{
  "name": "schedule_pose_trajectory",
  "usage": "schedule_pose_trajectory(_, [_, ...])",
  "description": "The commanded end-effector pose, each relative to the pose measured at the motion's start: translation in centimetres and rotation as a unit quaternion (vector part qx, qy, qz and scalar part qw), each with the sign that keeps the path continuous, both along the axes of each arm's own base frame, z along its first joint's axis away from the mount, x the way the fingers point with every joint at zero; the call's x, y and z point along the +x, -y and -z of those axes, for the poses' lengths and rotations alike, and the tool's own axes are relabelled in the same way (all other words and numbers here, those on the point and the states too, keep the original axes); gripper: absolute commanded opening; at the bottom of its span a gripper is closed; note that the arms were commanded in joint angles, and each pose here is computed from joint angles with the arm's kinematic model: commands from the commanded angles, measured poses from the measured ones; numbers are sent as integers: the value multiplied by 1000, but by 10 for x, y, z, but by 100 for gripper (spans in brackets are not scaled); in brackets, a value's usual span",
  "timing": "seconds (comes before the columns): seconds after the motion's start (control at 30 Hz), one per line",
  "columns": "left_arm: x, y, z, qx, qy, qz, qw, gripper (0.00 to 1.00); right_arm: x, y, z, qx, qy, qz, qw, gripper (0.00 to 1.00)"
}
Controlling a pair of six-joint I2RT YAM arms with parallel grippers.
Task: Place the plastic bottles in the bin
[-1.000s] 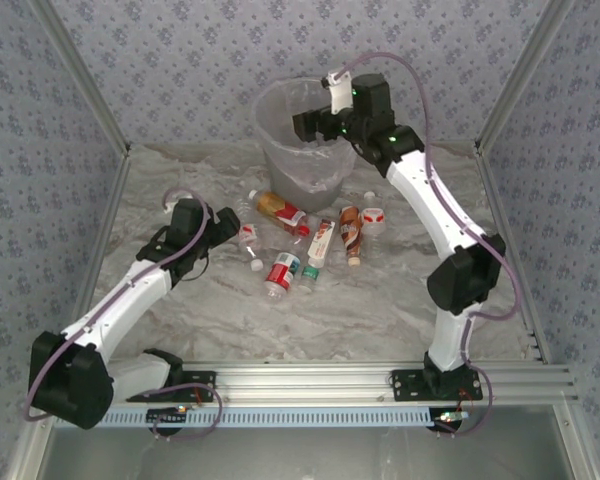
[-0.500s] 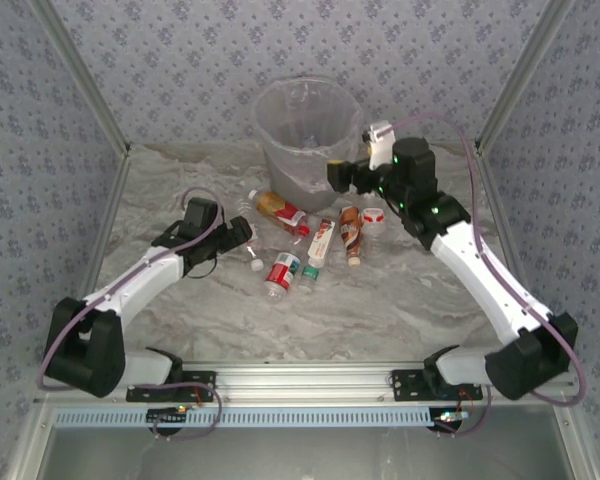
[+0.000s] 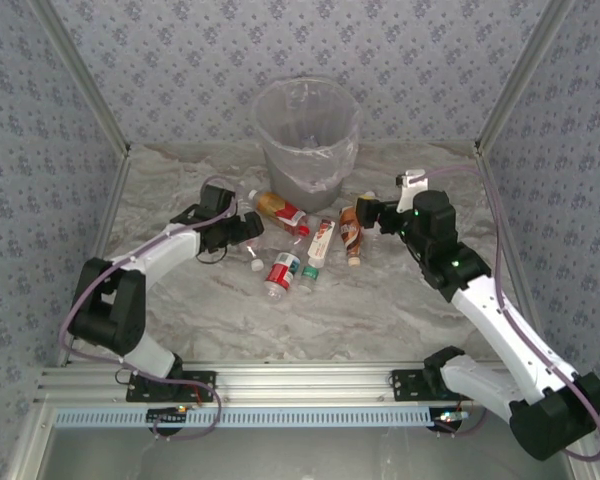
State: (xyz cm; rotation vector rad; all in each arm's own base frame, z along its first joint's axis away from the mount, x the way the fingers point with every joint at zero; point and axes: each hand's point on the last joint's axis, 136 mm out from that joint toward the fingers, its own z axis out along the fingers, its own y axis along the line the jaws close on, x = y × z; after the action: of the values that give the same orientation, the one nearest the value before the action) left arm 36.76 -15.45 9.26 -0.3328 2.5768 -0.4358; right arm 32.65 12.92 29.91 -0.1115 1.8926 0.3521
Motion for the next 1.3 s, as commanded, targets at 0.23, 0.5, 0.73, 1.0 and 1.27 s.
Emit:
schedule_pose_trajectory(0.23, [20, 4, 14, 74, -6, 31, 997, 100, -16, 18, 2, 6, -6, 32, 999, 100])
schedule_pose_trajectory(0.5, [44, -4, 25, 87, 15, 21, 996, 99, -17, 18, 3, 9, -10, 31, 999, 100])
schedule_pose_trajectory(0.73, [56, 8, 43, 74, -11, 48, 996, 99, -17, 18, 3, 8, -11, 32, 999, 100])
schedule_pose_trajectory(1.0, [51, 5, 68, 88, -37, 57, 994, 94, -14, 16, 3, 6, -11, 29, 999, 100])
schedule_pose_trajectory(1.27, [53, 0, 64, 92, -20, 50, 994, 86, -8, 12, 6, 2, -20, 25, 999, 100])
